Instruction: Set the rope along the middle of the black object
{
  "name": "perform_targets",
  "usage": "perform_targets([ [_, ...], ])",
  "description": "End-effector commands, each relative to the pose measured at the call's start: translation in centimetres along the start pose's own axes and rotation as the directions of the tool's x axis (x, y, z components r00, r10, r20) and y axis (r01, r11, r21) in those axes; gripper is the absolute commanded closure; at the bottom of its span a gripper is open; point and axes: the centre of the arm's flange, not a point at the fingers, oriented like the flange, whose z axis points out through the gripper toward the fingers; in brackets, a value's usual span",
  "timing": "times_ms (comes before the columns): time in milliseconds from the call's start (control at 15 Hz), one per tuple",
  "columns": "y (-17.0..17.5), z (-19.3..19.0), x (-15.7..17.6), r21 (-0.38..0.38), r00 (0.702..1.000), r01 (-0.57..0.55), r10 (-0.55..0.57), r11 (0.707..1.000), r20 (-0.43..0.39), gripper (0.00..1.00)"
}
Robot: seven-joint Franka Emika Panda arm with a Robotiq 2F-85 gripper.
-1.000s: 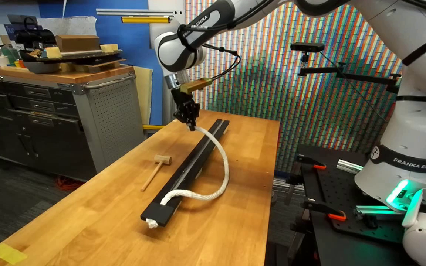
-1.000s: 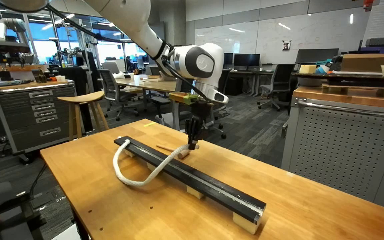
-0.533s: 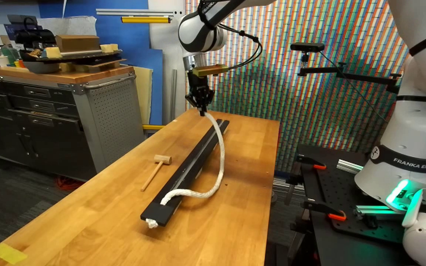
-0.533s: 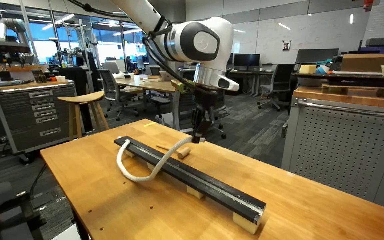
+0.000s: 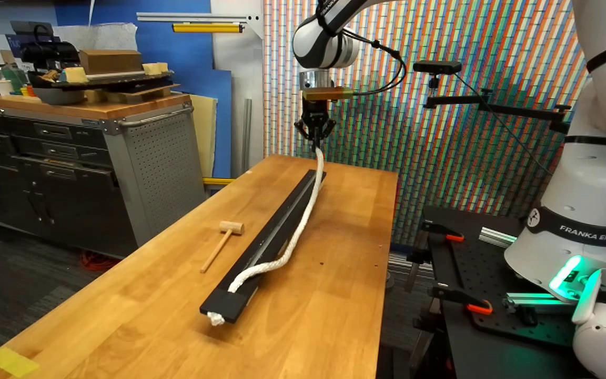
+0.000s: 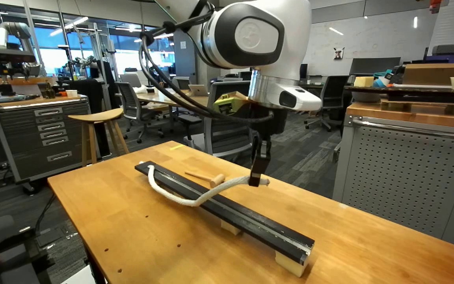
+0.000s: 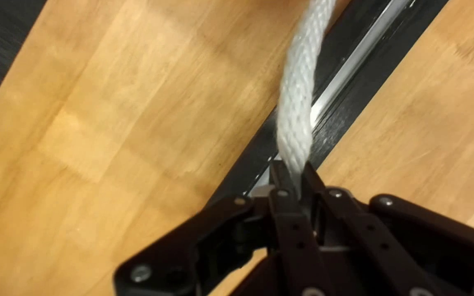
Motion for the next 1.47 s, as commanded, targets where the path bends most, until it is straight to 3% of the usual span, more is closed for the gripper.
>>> perform_targets([
  [0, 3.9, -2.1, 0.5, 0.061, 0.989, -0.145, 0.146, 0.988, -0.025, 0.97],
  [333, 5.6, -2.9, 1.8, 0.118, 0.969, -0.24, 0.244, 0.964, -0.022, 0.97],
  [733, 2.9, -1.5, 2.8, 0.162, 0.965, -0.256, 0.263, 0.953, -0.022, 0.97],
  [1067, 1.8, -0.2, 3.3, 0.157, 0.954, -0.286, 0.296, 0.945, -0.042, 0.97],
  [1400, 3.6, 1.6, 3.1, 0.103, 0.93, -0.351, 0.359, 0.931, -0.074, 0.97],
])
